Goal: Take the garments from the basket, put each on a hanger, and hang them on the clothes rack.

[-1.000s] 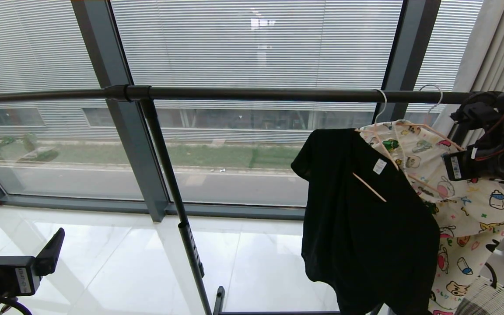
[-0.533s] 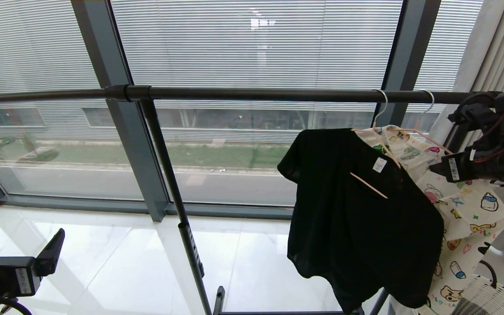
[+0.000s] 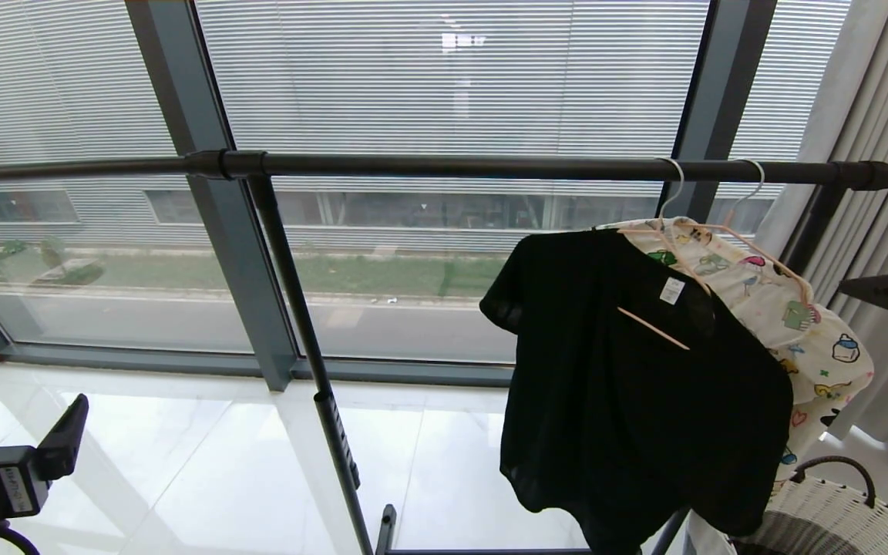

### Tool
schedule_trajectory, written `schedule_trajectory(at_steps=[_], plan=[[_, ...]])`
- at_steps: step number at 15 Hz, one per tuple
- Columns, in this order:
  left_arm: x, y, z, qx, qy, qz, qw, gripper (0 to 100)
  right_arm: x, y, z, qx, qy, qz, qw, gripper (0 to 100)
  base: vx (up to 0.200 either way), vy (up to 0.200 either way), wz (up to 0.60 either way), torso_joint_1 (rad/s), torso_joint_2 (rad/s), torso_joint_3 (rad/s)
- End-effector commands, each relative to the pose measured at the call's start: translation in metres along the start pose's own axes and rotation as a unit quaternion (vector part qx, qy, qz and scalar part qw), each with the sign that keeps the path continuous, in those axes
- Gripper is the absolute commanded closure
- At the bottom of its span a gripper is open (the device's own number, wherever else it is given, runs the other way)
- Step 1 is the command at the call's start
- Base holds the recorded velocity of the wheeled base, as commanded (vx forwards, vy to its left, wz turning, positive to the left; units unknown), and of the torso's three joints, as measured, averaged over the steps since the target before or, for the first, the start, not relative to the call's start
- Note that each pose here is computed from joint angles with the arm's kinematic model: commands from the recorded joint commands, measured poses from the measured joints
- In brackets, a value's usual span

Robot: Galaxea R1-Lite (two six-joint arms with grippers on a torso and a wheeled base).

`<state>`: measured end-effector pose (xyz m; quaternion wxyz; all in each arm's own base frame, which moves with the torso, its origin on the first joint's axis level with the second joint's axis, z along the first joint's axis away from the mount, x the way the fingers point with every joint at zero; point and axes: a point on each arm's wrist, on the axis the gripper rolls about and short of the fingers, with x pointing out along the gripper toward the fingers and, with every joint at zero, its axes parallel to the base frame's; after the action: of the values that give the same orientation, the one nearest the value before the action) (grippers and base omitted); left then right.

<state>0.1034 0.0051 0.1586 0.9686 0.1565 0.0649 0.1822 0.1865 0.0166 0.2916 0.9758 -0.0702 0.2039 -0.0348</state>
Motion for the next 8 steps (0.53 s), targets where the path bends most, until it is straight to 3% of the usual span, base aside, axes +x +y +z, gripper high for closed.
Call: schedule_trajectory(at_steps=[1, 2, 4, 8], plan=[[-0.004, 0.006, 0.000, -0.007, -0.006, 0.020, 0.9998, 0, -0.051, -0.011, -0.004, 0.018, -0.048, -0.006, 0.9986, 0, 0.000, 0.000, 0.00, 0.000, 0.00, 0.000], [-0.011, 0.013, -0.008, -0.019, -0.001, 0.057, 0.9982, 0, -0.084, -0.018, -0.018, 0.026, -0.069, -0.015, 0.9972, 0, 0.000, 0.000, 0.00, 0.000, 0.00, 0.000], [-0.018, 0.017, -0.015, -0.023, -0.001, 0.074, 0.9970, 0, -0.108, -0.021, -0.034, 0.030, -0.090, -0.020, 0.9953, 0, 0.000, 0.000, 0.00, 0.000, 0.00, 0.000], [-0.016, 0.018, -0.008, -0.025, -0.009, 0.078, 0.9966, 0, -0.108, -0.020, -0.054, 0.008, -0.059, -0.018, 0.9980, 0, 0.000, 0.000, 0.00, 0.000, 0.00, 0.000]])
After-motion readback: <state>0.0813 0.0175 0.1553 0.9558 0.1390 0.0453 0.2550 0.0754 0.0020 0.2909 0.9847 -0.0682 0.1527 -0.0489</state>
